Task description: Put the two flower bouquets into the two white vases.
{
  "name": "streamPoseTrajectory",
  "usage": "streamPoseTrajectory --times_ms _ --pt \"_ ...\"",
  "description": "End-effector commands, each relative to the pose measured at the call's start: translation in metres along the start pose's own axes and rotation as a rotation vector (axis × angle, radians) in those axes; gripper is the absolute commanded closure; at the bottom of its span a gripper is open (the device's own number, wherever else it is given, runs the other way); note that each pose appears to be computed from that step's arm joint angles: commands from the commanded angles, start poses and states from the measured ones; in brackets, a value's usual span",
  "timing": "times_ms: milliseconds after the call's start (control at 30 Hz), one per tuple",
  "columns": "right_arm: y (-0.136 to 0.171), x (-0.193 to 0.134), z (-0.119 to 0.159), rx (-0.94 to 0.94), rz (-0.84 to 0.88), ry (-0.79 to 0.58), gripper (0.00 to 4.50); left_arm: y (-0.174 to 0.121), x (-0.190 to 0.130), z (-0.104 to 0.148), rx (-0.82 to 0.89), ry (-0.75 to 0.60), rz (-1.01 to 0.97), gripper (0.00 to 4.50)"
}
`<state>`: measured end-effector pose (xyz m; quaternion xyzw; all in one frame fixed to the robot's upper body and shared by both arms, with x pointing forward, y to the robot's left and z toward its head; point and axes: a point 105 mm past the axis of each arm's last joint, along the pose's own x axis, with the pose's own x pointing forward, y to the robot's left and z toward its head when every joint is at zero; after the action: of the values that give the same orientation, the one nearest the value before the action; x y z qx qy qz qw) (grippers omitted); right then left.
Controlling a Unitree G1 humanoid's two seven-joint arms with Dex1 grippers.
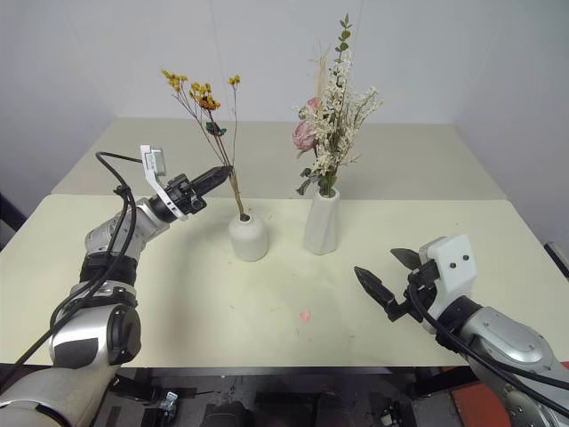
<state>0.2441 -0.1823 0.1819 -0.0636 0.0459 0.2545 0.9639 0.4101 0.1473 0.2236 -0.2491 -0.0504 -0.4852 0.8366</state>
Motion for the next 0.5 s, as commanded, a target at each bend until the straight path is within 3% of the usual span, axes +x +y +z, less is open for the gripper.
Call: streamPoseTrajectory --times_ms 33,500 --pt "0.001 -0.003 0.012 -0.035 -0.008 -0.052 0.00 -0.009 0.006 0.008 0.089 0.017 -0.049 4.47" --pt "0.000 -0.003 0.010 -0.034 -0.020 -0.050 0.00 -0.015 0.000 -0.012 0.117 0.104 -0.101 4.47"
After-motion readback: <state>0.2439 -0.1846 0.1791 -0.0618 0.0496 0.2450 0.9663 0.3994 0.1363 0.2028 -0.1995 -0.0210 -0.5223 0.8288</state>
